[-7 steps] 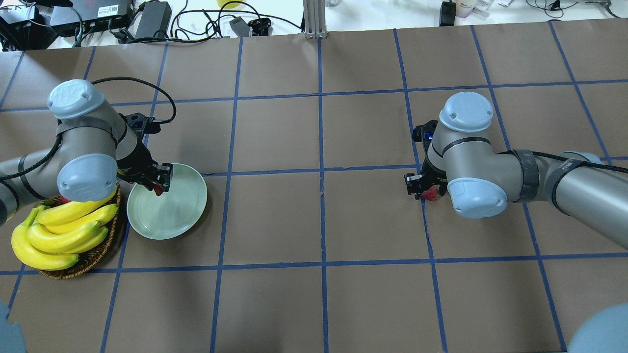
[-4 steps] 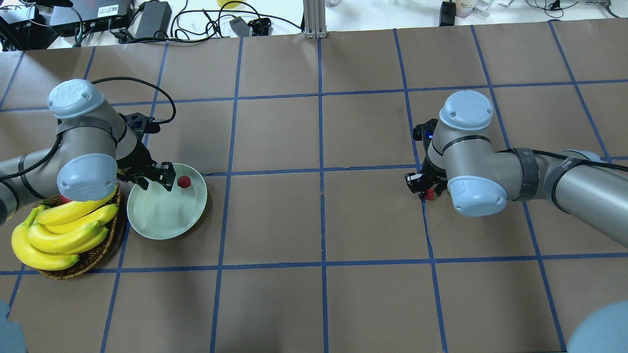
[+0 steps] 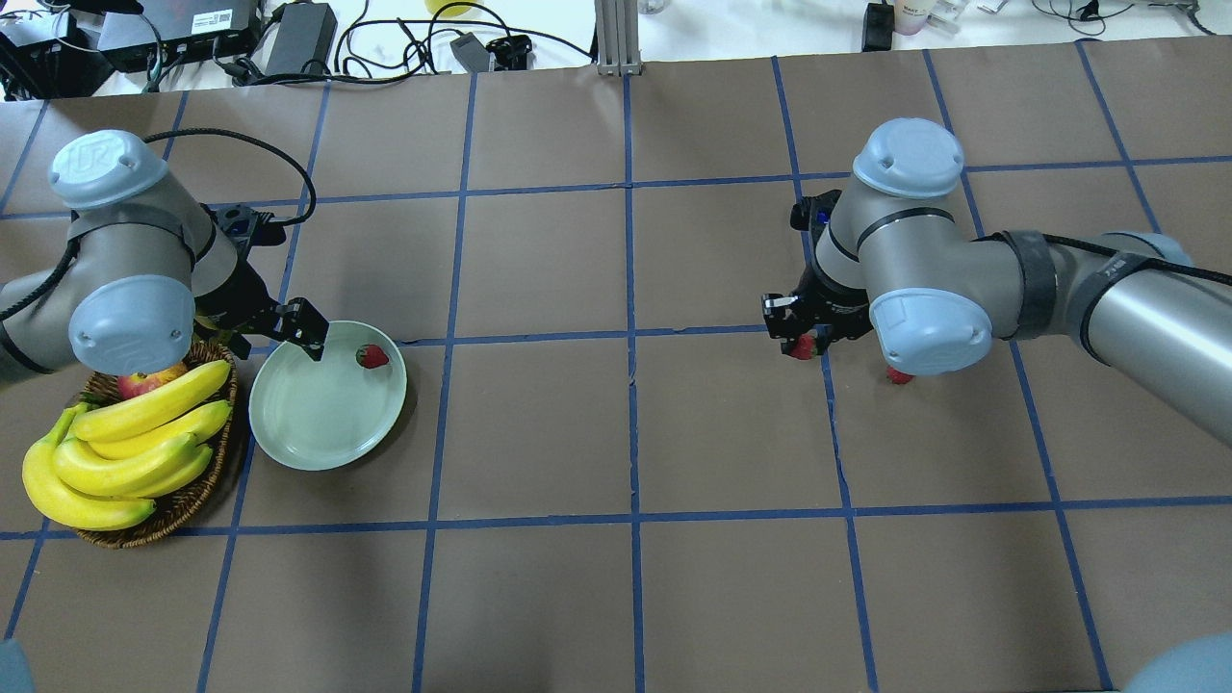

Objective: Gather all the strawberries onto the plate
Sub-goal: 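Set the strawberry mid-table with right gripper while left gripper draws back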

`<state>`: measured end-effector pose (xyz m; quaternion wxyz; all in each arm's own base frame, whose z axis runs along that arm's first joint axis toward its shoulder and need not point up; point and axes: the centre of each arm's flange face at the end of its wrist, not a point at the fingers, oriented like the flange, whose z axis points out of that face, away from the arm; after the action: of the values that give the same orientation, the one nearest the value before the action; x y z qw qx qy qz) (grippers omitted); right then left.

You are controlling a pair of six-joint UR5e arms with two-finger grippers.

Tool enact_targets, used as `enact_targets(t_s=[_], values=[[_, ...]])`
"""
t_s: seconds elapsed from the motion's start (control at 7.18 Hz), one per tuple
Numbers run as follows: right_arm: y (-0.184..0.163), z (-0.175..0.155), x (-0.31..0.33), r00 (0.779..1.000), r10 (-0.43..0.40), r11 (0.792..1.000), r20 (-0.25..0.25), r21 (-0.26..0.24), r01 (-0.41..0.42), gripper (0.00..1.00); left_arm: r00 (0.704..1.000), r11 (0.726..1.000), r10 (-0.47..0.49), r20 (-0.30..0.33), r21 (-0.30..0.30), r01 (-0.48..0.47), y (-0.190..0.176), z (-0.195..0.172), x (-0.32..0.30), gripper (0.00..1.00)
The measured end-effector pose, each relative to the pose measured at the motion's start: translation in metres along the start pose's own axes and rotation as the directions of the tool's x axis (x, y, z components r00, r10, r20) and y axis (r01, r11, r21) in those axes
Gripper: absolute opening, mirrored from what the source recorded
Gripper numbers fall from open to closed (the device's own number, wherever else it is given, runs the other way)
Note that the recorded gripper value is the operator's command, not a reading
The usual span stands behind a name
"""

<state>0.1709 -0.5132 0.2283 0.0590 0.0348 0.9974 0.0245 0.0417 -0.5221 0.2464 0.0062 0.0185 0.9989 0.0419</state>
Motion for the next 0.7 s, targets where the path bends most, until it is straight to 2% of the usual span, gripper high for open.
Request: enact_targets(t_s=[0.28, 0.42, 0.7], values=[[0.007, 0.008, -0.073, 0.993, 0.082, 0.997, 0.088, 0.001, -0.082, 0.25, 1.0, 1.0, -0.011, -0.003, -0.002, 0.011, -0.002, -0.011, -0.006, 1.0], [0.011, 0.019, -0.119, 0.989, 0.093, 0.995, 0.114, 0.016, -0.096, 0.26, 1.0, 1.0, -0.012, -0.001, 0.004, 0.012, -0.004, -0.016, -0.008, 1.0], [0.024, 0.042, -0.21, 0.987, 0.081, 0.996, 0.136, 0.035, -0.087, 0.49, 1.0, 1.0, -0.011, 0.005, 0.018, 0.011, -0.008, -0.023, -0.01, 1.0]])
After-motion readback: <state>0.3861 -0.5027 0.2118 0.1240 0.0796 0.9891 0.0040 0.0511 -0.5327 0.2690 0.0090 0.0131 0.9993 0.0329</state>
